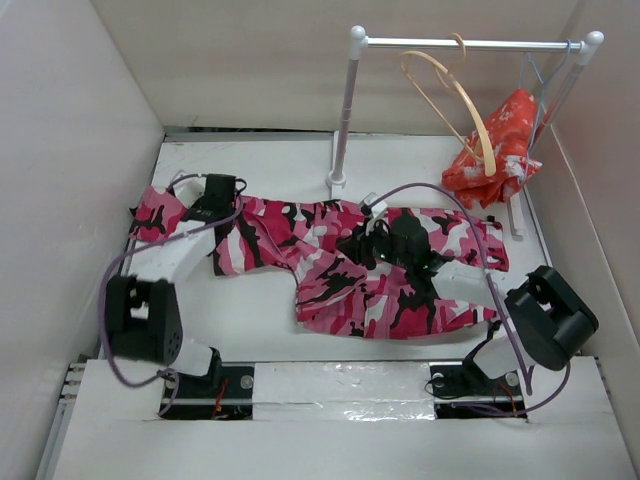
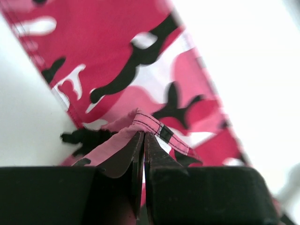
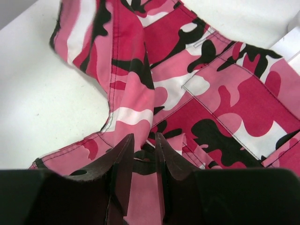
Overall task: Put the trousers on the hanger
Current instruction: Fold the trousers at the center of the board.
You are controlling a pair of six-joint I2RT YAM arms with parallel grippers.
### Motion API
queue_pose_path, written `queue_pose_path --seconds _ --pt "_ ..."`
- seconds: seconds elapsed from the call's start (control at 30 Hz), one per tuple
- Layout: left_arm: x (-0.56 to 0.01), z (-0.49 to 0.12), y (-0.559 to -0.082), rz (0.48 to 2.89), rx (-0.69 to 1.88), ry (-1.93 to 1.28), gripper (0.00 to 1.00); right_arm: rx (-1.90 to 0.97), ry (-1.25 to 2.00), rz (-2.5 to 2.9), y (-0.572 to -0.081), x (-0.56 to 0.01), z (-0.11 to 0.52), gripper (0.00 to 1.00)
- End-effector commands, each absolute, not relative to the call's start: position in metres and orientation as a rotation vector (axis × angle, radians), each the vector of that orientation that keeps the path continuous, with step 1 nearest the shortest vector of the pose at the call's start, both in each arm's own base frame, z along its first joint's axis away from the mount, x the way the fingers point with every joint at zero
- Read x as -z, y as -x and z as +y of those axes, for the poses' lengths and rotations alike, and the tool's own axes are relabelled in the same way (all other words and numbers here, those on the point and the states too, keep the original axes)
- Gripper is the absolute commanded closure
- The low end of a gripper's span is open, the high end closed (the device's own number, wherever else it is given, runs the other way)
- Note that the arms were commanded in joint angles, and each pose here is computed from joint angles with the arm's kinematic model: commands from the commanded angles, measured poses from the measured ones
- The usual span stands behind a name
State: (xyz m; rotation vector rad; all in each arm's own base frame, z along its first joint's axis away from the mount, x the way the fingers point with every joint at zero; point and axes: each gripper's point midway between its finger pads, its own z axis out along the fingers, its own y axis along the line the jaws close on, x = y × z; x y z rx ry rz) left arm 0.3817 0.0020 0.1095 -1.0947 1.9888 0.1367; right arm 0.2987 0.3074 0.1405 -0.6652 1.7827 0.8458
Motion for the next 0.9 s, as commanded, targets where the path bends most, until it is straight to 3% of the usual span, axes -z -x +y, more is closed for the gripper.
queue_pose_path --seconds 0.0,0.13,0.23,0.43,0.57,0.67,0.7,0.87 --pt "-0.149 0.003 -0.376 1.895 -0.044 1.028 1.00 -0.861 0.656 1.726 -0.299 -0.157 0.307 0.69" --pt "-0.148 0.008 -0.369 1.891 -0.074 1.086 1.00 -0.873 0.660 1.725 -0.295 -0.158 0.309 0.69" --pt "-0.183 0.001 -0.378 1.809 0.041 1.046 1.00 -0.853 0.644 1.715 -0.293 -0.166 0.303 0.69" --pt "-0.355 -0.019 -0.387 1.553 0.348 0.915 1.00 -0.816 0.604 1.661 -0.288 -0.200 0.288 0.69" --pt "-0.429 -0.003 -0.346 1.339 0.386 0.859 1.00 -0.835 0.627 1.666 -0.275 -0.204 0.290 0.52" --pt "-0.416 0.024 -0.313 1.192 0.321 0.889 1.00 -0.852 0.639 1.674 -0.264 -0.199 0.294 0.46" --pt "-0.380 0.029 -0.306 1.211 0.282 0.908 1.00 -0.852 0.638 1.677 -0.262 -0.196 0.295 0.46" --pt "-0.310 0.030 -0.313 1.293 0.236 0.961 1.00 -0.856 0.659 1.709 -0.250 -0.182 0.298 0.46"
